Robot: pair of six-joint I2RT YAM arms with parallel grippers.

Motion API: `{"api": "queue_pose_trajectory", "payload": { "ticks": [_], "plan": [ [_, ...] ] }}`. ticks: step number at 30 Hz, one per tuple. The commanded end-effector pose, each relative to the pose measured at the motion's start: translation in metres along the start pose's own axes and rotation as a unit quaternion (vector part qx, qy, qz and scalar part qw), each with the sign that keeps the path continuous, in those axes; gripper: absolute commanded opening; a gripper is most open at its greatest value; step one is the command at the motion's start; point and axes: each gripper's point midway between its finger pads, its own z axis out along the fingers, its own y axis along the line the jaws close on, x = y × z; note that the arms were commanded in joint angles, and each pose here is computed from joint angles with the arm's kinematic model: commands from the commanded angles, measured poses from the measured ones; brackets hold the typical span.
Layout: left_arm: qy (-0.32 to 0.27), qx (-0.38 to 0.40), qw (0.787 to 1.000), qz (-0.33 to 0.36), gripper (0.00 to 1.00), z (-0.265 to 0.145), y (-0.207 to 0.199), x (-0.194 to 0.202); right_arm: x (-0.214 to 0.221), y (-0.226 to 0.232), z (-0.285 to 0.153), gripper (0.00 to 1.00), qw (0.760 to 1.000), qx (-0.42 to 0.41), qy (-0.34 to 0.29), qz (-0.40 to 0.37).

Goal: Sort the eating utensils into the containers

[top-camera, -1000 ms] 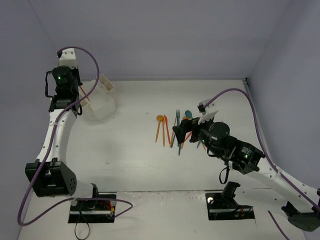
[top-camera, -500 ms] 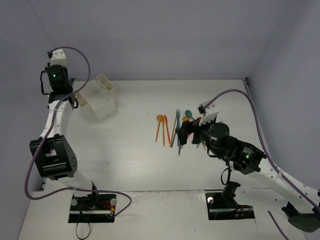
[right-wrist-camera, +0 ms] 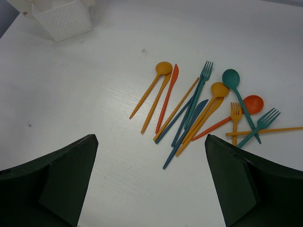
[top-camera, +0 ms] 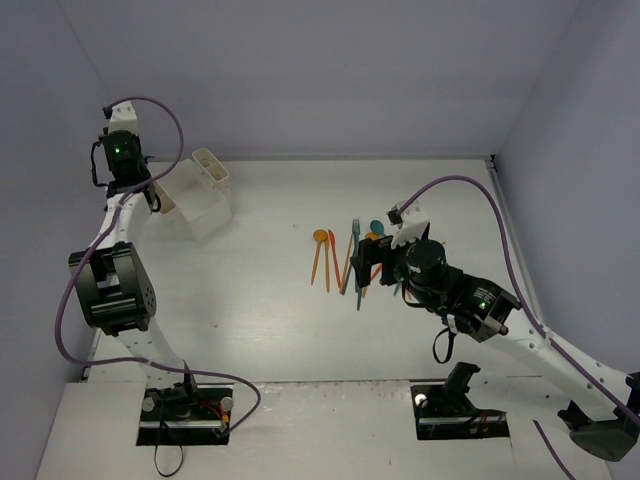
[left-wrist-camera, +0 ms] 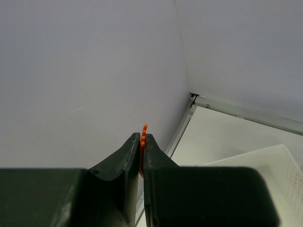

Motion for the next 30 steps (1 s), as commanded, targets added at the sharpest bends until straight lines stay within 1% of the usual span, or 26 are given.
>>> {"api": "queue_pose_trajectory", "payload": {
  "ticks": [1, 6, 10, 13, 16, 19, 21, 23, 26, 30],
  "plan": [
    [-0.074, -0.008, 0.996, -0.047, 0.00, 0.004, 0.014, -0.047, -0.018, -0.001, 0.005, 0.94, 1.000, 0.010, -0.024, 0.006],
    [-0.043, 0.009, 0.996, -0.074, 0.02, 0.017, 0.011, -0.011, -0.014, -0.004, 0.010, 0.94, 1.000, 0.016, -0.016, 0.002],
    [-0.035, 0.031, 0.996, -0.079, 0.04, 0.020, 0.003, 0.000, -0.012, -0.006, 0.013, 0.94, 1.000, 0.019, -0.011, 0.000],
    [-0.029, 0.041, 0.996, -0.077, 0.12, 0.020, -0.002, 0.006, -0.008, -0.007, 0.016, 0.94, 1.000, 0.021, -0.005, 0.000],
    [-0.027, 0.048, 0.996, -0.077, 0.23, 0.019, -0.005, 0.008, -0.007, -0.010, 0.017, 0.94, 1.000, 0.025, -0.003, 0.002],
    [-0.024, 0.054, 0.994, -0.094, 0.34, 0.016, -0.008, 0.011, -0.003, -0.014, 0.018, 0.94, 1.000, 0.029, 0.000, 0.005],
    [-0.028, 0.054, 0.993, -0.099, 0.44, 0.012, -0.006, 0.005, -0.002, -0.017, 0.018, 0.94, 0.999, 0.034, 0.001, 0.011],
    [-0.036, 0.054, 0.992, -0.105, 0.55, 0.007, -0.003, -0.004, 0.000, -0.022, 0.019, 0.92, 0.999, 0.042, 0.003, 0.021],
    [-0.056, 0.054, 0.990, -0.115, 0.67, -0.007, 0.004, -0.026, 0.002, -0.029, 0.022, 0.91, 0.998, 0.052, 0.006, 0.039],
    [-0.084, 0.061, 0.985, -0.134, 0.77, -0.032, 0.014, -0.060, 0.004, -0.047, 0.026, 0.89, 0.995, 0.078, 0.011, 0.063]
  ]
}}
